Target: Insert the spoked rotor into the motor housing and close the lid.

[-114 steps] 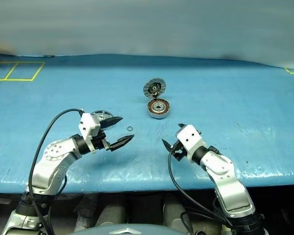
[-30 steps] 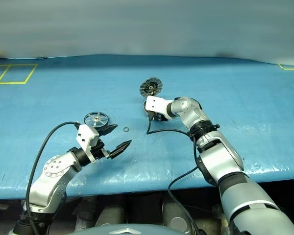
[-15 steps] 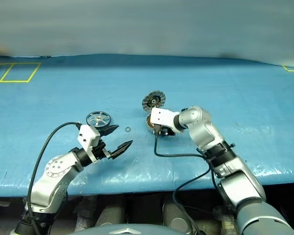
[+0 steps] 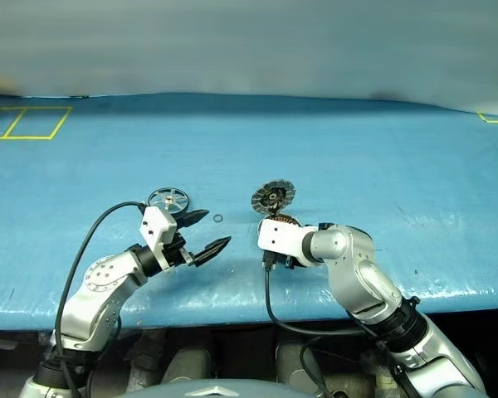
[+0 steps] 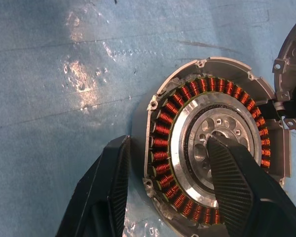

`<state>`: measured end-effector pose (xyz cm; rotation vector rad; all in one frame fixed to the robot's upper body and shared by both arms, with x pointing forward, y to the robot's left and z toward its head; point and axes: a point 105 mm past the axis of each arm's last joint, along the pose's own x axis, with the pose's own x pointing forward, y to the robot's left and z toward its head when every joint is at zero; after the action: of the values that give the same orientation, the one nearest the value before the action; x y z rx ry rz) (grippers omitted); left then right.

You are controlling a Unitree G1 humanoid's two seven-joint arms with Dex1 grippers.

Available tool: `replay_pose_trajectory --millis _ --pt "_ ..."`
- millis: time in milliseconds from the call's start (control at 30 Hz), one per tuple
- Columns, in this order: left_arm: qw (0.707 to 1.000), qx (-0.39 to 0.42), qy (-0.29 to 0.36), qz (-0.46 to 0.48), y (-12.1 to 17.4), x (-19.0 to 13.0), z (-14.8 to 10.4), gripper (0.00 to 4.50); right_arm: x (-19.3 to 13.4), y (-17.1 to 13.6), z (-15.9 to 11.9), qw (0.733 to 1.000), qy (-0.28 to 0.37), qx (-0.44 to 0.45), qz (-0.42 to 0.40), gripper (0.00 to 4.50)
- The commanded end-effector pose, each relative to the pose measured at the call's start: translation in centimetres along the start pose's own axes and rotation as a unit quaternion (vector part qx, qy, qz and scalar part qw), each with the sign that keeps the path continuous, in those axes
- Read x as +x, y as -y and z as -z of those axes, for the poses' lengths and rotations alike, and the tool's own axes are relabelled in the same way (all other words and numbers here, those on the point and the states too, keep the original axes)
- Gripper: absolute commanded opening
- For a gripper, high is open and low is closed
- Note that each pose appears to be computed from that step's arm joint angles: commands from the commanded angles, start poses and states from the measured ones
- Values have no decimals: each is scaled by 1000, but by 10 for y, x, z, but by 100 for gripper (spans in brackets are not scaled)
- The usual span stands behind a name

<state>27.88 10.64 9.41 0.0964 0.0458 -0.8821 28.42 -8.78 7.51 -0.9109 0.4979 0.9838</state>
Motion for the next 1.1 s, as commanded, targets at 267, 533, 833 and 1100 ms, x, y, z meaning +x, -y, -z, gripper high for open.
replay_pose_trajectory --millis 267,533,833,1100 --pt "1000 11 17 16 1 8 -10 450 5 -12 -16 999 23 5 -28 205" --pt "1000 12 16 13 1 7 -9 450 6 -16 -31 998 51 -29 -30 205" --pt "1000 16 20 14 2 8 -12 450 8 -18 -30 998 48 -39 -30 205" --pt "1000 17 19 15 1 8 -12 450 1 -14 -41 996 79 -28 -30 401"
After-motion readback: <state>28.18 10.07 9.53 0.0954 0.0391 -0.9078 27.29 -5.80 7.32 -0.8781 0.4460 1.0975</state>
